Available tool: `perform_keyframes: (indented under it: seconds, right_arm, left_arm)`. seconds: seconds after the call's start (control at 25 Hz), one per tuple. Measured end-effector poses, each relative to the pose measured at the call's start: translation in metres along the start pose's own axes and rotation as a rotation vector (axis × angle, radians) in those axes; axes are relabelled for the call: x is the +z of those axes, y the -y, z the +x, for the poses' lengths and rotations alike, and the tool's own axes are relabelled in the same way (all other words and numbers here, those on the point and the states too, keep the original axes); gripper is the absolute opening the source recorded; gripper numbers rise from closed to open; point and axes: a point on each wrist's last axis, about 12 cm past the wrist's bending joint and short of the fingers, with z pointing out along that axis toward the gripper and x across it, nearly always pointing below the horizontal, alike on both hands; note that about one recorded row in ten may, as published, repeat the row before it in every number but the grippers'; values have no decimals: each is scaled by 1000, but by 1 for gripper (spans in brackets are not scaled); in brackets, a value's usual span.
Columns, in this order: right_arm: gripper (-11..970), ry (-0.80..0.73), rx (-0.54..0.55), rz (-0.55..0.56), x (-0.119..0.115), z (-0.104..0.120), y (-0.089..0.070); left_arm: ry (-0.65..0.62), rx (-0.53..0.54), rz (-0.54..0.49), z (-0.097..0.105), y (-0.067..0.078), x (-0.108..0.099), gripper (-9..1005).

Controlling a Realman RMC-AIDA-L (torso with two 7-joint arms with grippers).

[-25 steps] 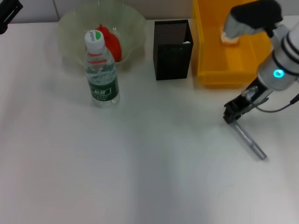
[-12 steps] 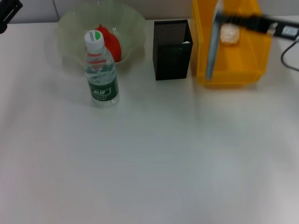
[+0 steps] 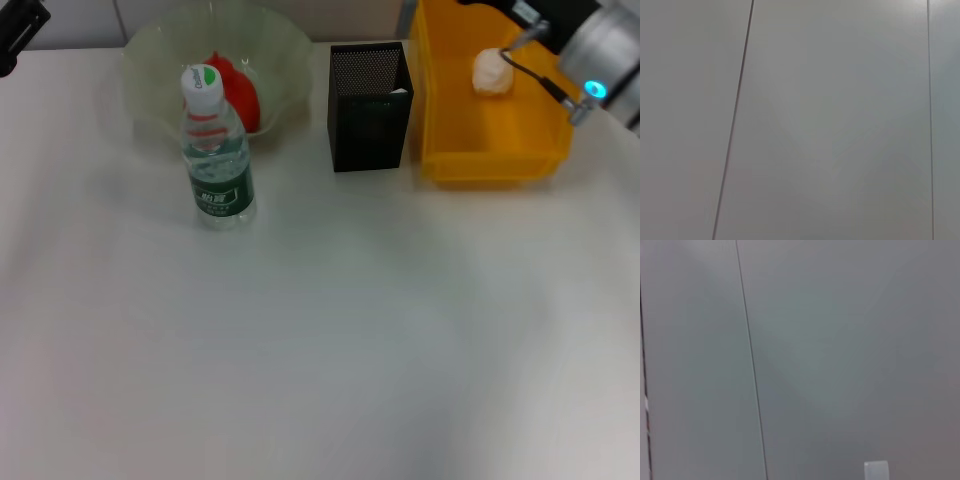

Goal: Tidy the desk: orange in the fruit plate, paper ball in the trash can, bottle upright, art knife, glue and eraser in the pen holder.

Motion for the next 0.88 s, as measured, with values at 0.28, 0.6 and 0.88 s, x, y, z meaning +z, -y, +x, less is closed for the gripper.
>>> perform_keyframes:
  seconds: [0.28,0.6,0.88]
  right_arm:
    - [140,-68,-47,-5,24,1,-6]
    - [138,-152,60,-13,29,10,-10]
    - [138,-168,84,-8,25,16,-11]
  left_arm:
    - [-8,-10,-6,5,2,-10,785]
    - [-6,-11,-16,5,0,-16,785]
    - [-6,14,-22,5,-1,-17,785]
